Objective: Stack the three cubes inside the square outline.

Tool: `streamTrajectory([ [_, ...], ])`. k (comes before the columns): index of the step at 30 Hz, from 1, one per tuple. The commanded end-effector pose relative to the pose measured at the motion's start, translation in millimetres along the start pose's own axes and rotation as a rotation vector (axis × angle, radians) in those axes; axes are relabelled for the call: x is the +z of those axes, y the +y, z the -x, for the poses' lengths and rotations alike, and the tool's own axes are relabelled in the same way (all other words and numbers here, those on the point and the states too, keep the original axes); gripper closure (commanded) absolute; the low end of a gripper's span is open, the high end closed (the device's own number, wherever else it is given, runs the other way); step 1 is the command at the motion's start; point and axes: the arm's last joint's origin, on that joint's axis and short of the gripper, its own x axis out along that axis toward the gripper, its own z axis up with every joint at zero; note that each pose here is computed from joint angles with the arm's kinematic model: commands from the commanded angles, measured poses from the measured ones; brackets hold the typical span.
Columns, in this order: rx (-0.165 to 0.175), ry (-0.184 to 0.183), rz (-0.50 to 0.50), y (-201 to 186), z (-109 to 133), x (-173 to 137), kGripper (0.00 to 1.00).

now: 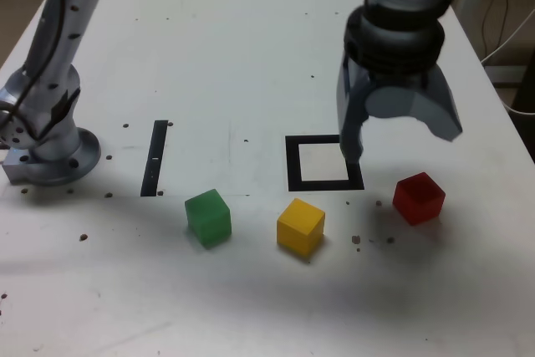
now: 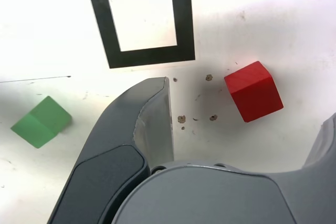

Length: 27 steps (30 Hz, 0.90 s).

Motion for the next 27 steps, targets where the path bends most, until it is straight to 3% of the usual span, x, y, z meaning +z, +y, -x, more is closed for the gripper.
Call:
streamTrajectory([
  [1,-0.007,0.018,-0.002,-2.1,-8.6,6.8,0.01],
  [6,-0.028,0.042,-0.008,-6.9,-23.0,19.0,0.02],
  [11,-0.037,0.042,-0.019,-12.5,-30.4,30.0,0.03],
  [27,-0.029,0.072,-0.035,-13.3,-53.2,46.2,0.15],
])
